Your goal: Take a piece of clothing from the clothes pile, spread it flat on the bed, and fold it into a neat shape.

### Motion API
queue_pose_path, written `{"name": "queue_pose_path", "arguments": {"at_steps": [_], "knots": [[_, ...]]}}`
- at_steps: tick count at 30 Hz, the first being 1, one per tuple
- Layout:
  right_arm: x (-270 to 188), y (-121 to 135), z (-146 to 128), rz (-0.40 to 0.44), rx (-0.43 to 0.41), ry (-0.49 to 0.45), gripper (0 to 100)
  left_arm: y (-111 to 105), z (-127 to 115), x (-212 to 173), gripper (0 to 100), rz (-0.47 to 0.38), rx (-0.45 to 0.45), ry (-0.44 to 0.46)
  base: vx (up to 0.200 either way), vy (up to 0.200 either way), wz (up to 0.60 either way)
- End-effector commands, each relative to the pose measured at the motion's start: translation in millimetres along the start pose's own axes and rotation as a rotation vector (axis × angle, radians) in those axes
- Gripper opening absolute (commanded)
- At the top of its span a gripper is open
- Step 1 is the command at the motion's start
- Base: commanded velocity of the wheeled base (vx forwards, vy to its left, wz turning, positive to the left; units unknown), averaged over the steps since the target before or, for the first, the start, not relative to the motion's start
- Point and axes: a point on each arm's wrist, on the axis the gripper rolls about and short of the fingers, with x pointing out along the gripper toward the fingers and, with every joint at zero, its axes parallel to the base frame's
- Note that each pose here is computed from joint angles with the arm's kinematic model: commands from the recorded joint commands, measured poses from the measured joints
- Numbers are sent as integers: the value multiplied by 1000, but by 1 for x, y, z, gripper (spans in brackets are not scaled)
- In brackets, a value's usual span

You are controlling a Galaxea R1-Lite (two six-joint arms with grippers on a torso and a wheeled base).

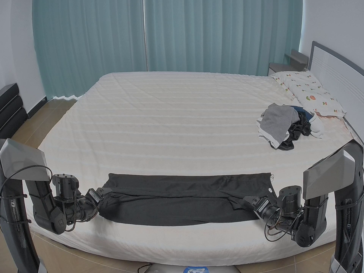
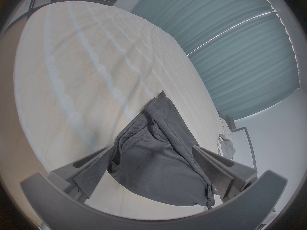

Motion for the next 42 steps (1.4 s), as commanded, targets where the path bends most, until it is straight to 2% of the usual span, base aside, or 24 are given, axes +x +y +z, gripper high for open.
{"name": "queue_pose_path", "arguments": {"at_steps": [1, 14, 21, 22, 34, 42], "knots": [[7, -2, 2, -5, 3, -22, 100, -1, -1, -1, 100, -1, 3, 1, 0, 0, 0], [15, -4, 3, -4, 4, -39, 100, 1, -2, -1, 100, 5, 3, 3, 0, 0, 0], [16, -6, -2, -15, -24, -24, 100, 1, -2, -1, 100, 5, 3, 3, 0, 0, 0], [16, -6, -2, -15, -24, -24, 0, 0, -2, -1, 100, 4, 4, 4, 0, 0, 0], [9, -10, -4, -40, -46, -9, 0, 1, -3, -1, 100, 7, 9, 8, 0, 0, 0], [-3, -4, -1, -26, -45, -16, 0, 2, -3, -1, 100, 9, 8, 8, 0, 0, 0]]}}
